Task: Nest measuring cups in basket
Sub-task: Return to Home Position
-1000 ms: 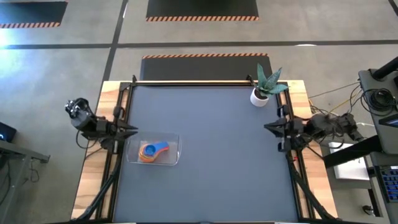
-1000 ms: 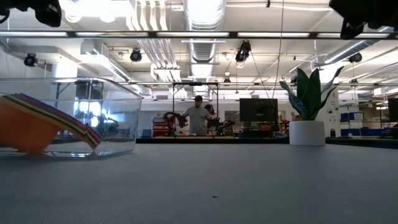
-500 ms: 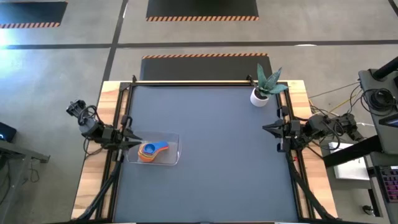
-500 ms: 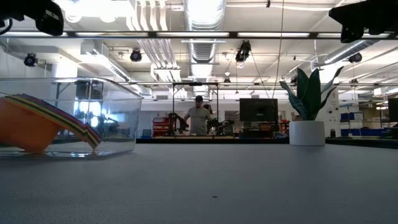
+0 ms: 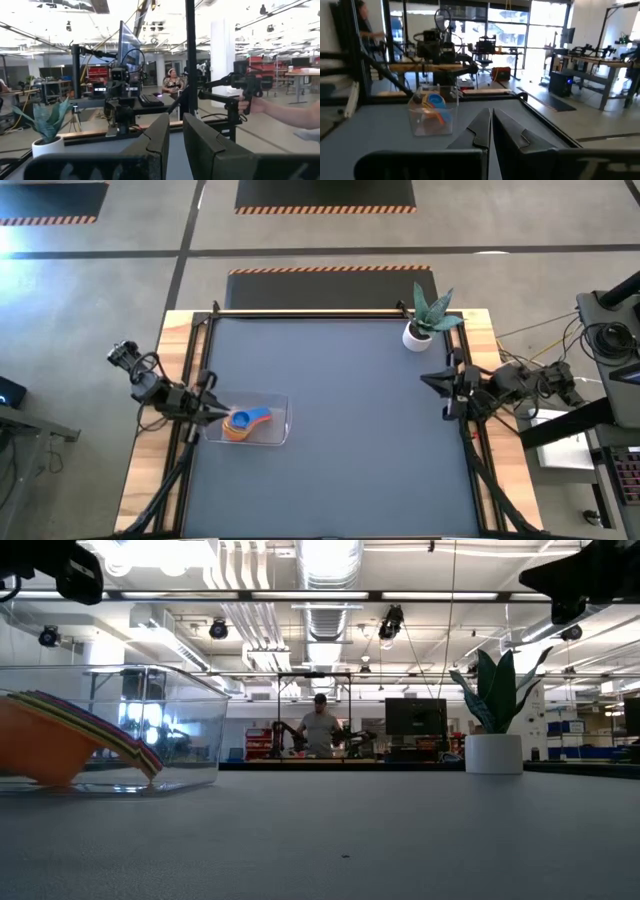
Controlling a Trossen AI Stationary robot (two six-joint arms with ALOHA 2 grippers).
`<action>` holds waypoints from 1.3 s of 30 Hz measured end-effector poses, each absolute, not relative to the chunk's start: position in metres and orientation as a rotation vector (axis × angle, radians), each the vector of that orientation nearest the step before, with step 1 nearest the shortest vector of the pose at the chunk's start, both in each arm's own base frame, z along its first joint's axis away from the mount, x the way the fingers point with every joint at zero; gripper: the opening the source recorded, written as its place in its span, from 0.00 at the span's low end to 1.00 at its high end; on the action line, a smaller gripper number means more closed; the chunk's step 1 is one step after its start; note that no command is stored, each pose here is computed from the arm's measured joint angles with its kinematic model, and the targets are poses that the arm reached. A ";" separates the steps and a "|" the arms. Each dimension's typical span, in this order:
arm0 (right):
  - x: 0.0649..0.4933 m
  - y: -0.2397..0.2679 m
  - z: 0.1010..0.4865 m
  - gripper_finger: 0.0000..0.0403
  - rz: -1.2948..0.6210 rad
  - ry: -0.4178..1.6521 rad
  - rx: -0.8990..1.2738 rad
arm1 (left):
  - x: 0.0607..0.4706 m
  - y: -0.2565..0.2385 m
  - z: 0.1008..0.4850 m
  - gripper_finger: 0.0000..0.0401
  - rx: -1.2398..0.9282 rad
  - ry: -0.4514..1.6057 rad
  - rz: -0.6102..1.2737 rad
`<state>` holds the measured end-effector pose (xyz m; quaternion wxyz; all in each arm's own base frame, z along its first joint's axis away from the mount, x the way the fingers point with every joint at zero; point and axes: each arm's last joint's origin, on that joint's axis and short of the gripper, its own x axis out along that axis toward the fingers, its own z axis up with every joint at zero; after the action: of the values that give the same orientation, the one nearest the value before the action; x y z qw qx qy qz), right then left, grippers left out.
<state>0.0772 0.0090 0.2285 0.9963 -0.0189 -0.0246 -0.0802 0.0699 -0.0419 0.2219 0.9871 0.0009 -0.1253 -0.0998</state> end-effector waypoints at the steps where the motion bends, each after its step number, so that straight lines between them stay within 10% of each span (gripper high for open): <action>1: 0.078 0.009 0.228 0.02 -0.161 -0.043 -0.055 | 0.070 -0.042 0.220 0.09 -0.001 -0.257 -0.201; 39: 0.072 0.012 0.228 0.02 0.010 0.011 -0.103 | 0.076 -0.049 0.198 0.09 -0.031 -0.282 -0.250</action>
<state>0.0717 0.0122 0.2279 0.9986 -0.0515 0.0053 0.0052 0.0756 -0.0485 0.1983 0.9822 -0.0152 -0.1404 -0.1242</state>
